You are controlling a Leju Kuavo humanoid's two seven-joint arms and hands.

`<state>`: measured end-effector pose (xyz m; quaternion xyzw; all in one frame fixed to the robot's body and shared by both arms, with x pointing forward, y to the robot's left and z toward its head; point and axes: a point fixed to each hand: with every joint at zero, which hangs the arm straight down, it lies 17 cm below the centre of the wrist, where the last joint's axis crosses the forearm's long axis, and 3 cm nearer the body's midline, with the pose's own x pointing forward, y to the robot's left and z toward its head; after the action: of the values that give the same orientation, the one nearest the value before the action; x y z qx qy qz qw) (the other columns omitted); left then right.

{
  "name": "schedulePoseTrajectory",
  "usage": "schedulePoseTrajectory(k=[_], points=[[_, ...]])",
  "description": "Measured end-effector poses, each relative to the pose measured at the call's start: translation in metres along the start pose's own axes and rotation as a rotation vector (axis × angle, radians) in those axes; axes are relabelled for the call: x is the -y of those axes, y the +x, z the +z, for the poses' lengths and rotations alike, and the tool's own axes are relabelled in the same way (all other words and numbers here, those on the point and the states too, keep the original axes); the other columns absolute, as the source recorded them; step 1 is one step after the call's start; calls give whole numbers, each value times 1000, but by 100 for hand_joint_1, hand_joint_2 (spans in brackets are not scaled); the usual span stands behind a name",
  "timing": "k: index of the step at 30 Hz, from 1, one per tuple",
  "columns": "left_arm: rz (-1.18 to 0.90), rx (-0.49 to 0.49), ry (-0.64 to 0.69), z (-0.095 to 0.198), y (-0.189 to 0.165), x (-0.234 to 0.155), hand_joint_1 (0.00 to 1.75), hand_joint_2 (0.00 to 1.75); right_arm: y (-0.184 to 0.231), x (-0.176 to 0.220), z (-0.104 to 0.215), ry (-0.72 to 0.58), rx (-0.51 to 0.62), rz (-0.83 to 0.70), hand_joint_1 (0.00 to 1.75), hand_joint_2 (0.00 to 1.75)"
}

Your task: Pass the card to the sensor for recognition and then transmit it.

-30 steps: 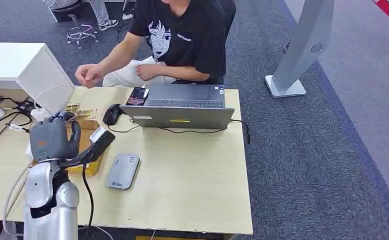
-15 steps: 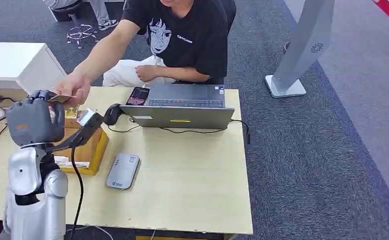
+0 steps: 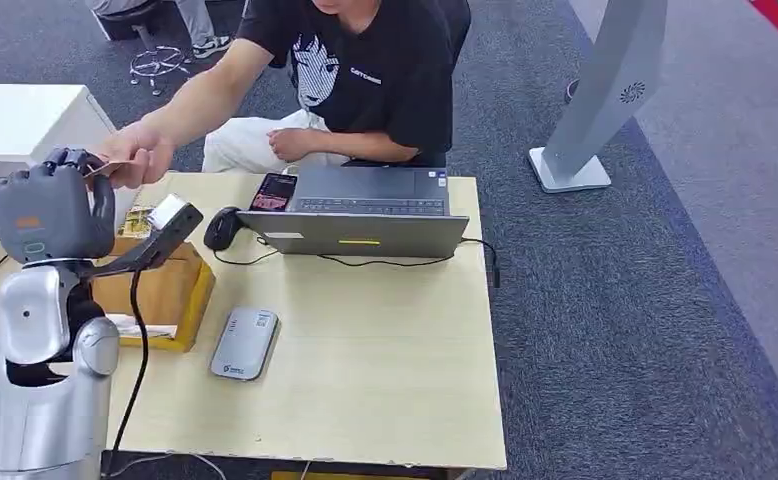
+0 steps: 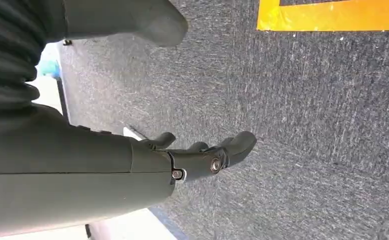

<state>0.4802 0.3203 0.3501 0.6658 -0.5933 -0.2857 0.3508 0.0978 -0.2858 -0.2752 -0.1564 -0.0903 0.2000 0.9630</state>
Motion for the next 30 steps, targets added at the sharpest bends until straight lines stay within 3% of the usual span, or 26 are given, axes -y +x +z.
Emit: schedulePoseTrajectory(k=[6,12,16,20,30], points=[[9,14,21,15,17,2,0,175,0,0,0,0,1,8,0,175],[19,101,17,38,41,5,0,175,-2,0,0,0,-8,-6,0,175],[81,222,-11,57,74,4,0,175,-4,0,0,0,-16,-25,0,175],[101,220,-11,67,75,-1,0,175,-6,-1,0,2,-24,-42,0,175],[118,285,-189,108,85,31,0,175,-8,-4,1,10,-43,-89,0,175]])
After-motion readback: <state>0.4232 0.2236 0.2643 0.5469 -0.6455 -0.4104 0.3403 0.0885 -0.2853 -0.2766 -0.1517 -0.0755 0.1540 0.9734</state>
